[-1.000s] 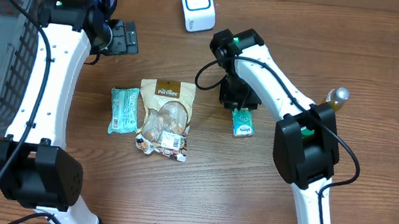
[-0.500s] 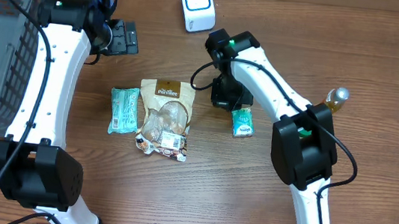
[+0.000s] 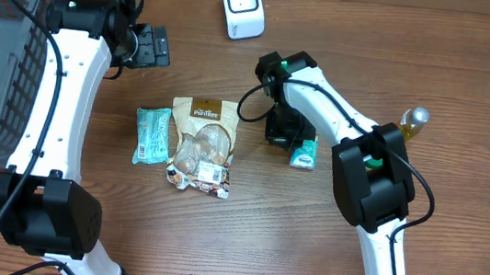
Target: Scan the item barcode
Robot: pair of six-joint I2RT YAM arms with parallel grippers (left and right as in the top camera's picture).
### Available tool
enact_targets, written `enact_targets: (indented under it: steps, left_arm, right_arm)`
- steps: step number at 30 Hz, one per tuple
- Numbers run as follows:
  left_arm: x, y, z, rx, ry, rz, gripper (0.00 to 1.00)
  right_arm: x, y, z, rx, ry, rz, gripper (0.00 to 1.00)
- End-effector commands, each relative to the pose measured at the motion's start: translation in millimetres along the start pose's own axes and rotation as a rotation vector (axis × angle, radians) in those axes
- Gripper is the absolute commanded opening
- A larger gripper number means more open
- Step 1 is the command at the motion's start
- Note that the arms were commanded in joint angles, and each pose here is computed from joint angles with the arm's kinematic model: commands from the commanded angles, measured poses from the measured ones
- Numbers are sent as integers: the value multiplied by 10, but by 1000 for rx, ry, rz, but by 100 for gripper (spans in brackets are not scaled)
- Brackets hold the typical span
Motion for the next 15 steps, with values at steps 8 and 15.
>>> enact_targets:
  steps: [8,15]
  left_arm:
    - [-27,-63,-29,-20,2,6,99]
    - [-27,-63,-30,-20,2,6,100]
  right_arm:
    - [-577,23,-243,-9,87,158,9]
    - [-671,57,-334,29,202,97,14]
Point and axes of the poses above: each gripper's point midway between its finger pads, its own y axis out along the fingers, its own x axis along the line the jaws close on, z = x × y, the point moved 5 cm from there along -y, back along the fingers, and after that the axes turned 13 degrees about y, right-handed, at the moved point
